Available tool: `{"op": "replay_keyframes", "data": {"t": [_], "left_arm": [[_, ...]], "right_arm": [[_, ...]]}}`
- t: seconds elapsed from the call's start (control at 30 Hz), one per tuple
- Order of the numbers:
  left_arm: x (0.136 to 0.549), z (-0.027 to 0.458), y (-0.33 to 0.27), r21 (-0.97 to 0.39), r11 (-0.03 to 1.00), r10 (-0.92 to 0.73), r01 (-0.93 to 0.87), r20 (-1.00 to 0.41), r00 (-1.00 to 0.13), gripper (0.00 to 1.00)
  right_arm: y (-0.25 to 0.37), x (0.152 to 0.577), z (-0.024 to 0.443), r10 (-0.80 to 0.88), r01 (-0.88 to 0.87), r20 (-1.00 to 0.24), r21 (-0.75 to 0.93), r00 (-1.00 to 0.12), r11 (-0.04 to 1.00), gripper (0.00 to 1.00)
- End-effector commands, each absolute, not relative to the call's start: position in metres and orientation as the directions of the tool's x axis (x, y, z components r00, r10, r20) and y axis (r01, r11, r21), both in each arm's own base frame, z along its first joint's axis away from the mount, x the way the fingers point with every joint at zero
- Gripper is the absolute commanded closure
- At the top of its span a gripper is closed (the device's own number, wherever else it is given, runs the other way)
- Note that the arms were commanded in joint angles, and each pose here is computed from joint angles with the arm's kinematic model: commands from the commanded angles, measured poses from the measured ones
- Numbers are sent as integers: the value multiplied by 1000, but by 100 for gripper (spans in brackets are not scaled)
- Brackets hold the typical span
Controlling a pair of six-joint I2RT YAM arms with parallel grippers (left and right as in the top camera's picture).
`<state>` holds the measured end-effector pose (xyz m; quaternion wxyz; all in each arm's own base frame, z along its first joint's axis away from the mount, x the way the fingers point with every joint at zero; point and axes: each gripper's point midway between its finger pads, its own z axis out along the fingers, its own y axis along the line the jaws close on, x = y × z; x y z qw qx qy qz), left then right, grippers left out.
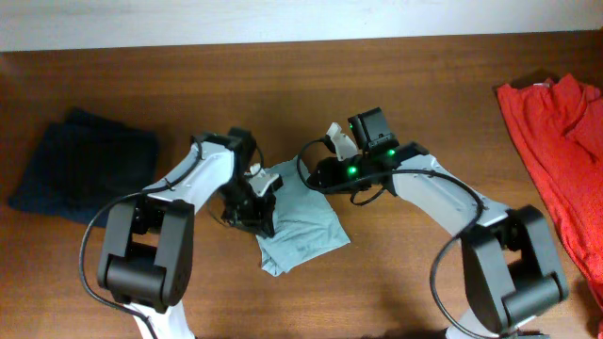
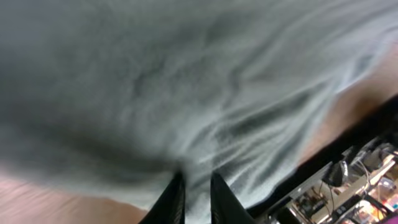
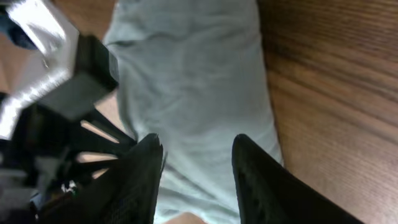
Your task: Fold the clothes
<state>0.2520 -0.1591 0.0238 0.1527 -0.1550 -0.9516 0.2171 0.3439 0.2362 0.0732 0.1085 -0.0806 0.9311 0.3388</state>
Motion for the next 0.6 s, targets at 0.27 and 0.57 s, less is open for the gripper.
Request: {"op": "replay_keyframes", "data": {"t": [0.27,0.57], "left_arm": [[192,-29,-138,-382,922,218,65,374,-901,84],[191,-29,-138,-379,924,212,58,377,-902,85]], "right_arm": [[254,359,34,-66,-208,-243,628,-968,750,61],[205,399,1,113,-33,-272,480,-956,877,65]]}}
